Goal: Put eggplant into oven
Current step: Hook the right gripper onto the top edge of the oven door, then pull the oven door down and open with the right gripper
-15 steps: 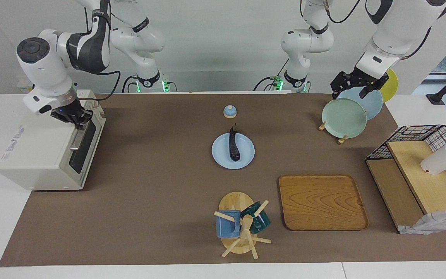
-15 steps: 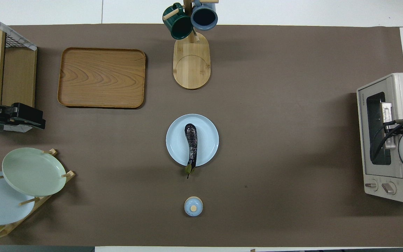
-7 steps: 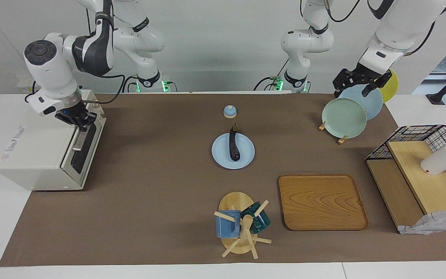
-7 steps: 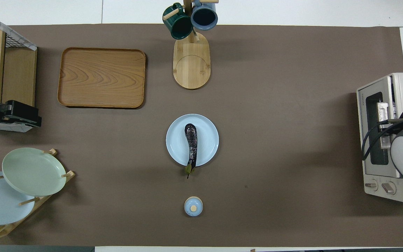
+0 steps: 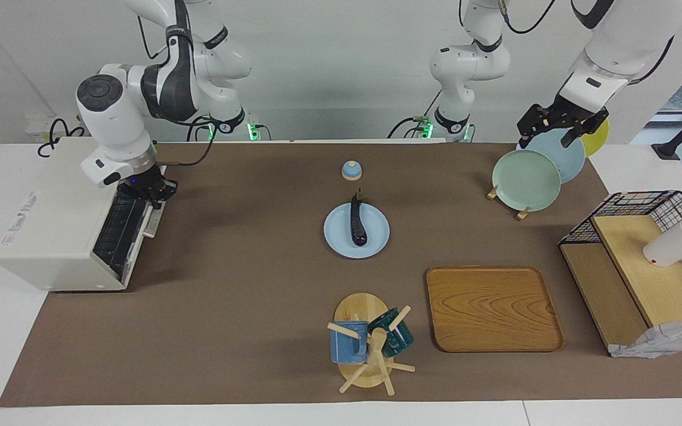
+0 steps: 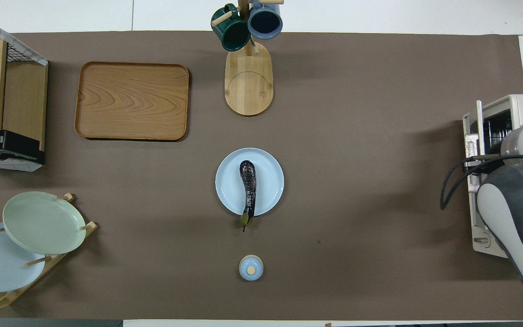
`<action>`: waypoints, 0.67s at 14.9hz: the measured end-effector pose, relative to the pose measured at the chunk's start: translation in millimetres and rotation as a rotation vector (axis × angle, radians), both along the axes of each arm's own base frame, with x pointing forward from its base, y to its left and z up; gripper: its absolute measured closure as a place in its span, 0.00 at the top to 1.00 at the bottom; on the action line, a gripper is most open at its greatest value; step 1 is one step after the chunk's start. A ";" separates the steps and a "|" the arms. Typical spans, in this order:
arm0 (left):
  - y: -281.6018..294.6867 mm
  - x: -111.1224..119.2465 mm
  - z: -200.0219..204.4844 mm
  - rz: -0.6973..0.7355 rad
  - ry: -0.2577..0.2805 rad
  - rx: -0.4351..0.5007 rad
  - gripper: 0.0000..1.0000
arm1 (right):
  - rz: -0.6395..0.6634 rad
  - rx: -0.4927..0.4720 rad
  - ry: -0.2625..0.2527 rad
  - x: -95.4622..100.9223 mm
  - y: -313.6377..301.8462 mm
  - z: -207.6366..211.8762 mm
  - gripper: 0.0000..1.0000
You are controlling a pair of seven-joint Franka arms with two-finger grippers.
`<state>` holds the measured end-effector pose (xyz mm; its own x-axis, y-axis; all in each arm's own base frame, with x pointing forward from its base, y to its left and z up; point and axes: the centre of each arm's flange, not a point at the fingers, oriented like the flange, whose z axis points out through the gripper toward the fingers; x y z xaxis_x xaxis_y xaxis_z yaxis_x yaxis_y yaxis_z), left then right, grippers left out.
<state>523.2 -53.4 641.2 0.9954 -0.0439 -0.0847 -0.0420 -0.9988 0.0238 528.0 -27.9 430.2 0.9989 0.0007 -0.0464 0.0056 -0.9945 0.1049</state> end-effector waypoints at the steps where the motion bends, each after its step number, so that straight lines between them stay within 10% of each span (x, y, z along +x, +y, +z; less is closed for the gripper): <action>1: -0.4 0.0 -0.1 -0.001 0.000 0.000 1.00 | 0.010 0.009 -0.016 3.6 8.7 -10.0 0.01; 10: -2.5 1.1 -2.2 -0.005 0.004 0.000 1.00 | -0.030 0.067 -0.021 30.1 40.8 -114.5 0.01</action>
